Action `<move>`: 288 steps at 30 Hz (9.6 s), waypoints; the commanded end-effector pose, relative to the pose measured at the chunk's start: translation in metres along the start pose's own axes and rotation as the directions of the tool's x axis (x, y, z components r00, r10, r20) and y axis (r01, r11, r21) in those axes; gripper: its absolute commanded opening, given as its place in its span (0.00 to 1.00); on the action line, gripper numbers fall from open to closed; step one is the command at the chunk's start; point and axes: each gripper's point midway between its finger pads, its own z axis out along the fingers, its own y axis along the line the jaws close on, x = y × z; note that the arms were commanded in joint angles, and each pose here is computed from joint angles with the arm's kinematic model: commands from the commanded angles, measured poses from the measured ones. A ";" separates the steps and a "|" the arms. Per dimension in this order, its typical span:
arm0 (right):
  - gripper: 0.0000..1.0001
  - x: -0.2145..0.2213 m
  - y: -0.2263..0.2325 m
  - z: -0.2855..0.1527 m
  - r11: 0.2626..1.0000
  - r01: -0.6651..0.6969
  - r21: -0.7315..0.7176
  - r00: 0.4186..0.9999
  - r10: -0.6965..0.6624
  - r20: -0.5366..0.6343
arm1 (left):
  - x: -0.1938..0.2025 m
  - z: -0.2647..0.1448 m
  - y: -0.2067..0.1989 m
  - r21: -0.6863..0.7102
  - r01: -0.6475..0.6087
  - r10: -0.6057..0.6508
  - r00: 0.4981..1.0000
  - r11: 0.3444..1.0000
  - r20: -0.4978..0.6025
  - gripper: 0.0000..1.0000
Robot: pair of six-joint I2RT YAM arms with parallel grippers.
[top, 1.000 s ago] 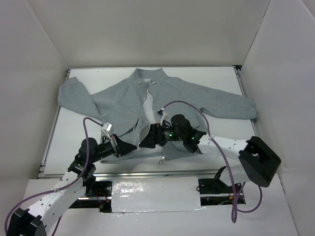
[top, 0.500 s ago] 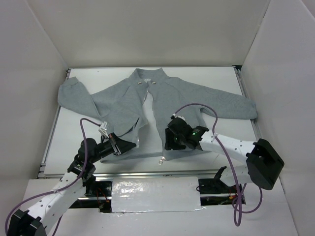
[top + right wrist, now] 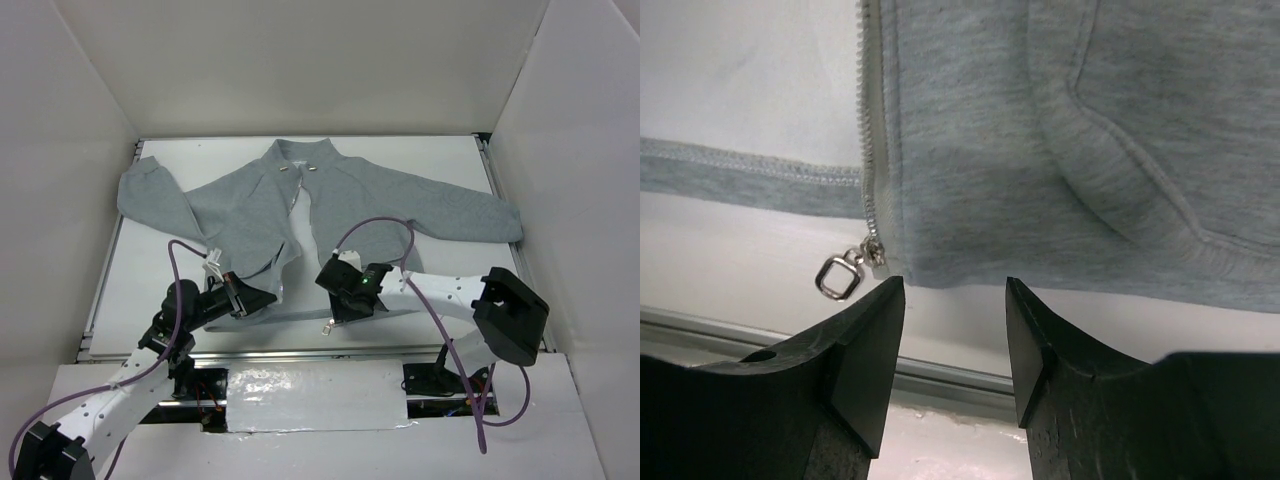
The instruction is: Zip up the jacket
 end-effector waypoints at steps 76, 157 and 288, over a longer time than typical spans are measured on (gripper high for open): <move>0.00 -0.105 0.089 -0.128 0.706 -0.150 -0.692 0.800 0.498 0.335 | -0.073 0.026 -0.084 0.242 -0.130 0.041 0.939 0.961 0.341 0.00; 0.00 -0.122 0.097 -0.145 0.670 -0.081 -0.738 0.757 0.523 0.392 | -0.049 0.031 -0.085 0.254 -0.104 0.014 0.943 0.962 0.334 0.00; 0.00 -0.147 0.104 -0.166 0.687 0.006 -0.726 0.722 0.500 0.479 | -0.040 0.027 -0.078 0.185 -0.228 0.163 0.937 0.956 0.309 0.00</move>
